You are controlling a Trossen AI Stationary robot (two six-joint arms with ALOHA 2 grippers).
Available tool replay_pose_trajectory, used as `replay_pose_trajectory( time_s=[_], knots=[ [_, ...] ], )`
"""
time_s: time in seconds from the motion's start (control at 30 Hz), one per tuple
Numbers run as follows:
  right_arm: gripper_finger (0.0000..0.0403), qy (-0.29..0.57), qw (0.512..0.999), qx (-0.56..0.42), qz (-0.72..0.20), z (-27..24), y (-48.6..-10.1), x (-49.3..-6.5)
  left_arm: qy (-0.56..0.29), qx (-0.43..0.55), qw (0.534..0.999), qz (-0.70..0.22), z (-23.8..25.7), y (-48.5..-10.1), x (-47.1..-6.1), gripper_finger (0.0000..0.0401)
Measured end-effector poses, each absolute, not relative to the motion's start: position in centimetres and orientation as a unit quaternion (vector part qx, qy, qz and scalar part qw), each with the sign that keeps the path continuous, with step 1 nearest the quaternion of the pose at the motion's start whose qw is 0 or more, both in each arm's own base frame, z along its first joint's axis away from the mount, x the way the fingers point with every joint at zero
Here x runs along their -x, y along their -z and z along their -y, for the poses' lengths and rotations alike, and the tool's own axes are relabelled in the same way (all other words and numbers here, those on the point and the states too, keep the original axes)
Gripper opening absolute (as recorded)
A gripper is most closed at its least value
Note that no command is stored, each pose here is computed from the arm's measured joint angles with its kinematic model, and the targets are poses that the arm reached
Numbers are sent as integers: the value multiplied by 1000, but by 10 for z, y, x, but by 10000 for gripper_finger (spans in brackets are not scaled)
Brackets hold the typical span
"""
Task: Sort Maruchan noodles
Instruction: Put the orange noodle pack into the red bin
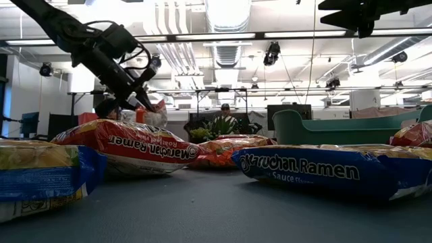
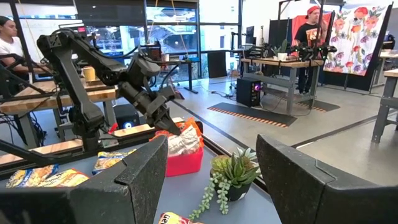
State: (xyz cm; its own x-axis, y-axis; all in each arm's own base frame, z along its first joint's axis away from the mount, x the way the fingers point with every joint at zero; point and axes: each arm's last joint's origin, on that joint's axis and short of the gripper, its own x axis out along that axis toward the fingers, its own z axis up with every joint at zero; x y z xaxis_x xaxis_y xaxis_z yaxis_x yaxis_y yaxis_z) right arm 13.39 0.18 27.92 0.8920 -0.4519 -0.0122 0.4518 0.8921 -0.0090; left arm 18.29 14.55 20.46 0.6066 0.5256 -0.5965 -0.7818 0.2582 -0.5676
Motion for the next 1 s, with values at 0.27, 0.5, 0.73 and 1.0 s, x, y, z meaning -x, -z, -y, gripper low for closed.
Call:
replay_pose_trajectory(
  time_s=[0.27,0.5,0.73,1.0],
  knots=[
    [233,232,973,3,-7,-2,-279,-134,-407,444,784,-152,-146,-203,-185,31],
    [233,232,973,3,-7,-2,-279,-134,-363,465,791,-161,-140,-209,-181,27],
    [233,232,973,3,-7,-2,-279,-134,-383,456,782,-184,-143,-200,-182,21],
    [233,232,973,3,-7,-2,-279,-134,-390,445,785,-185,-144,-199,-182,68]
  ],
)
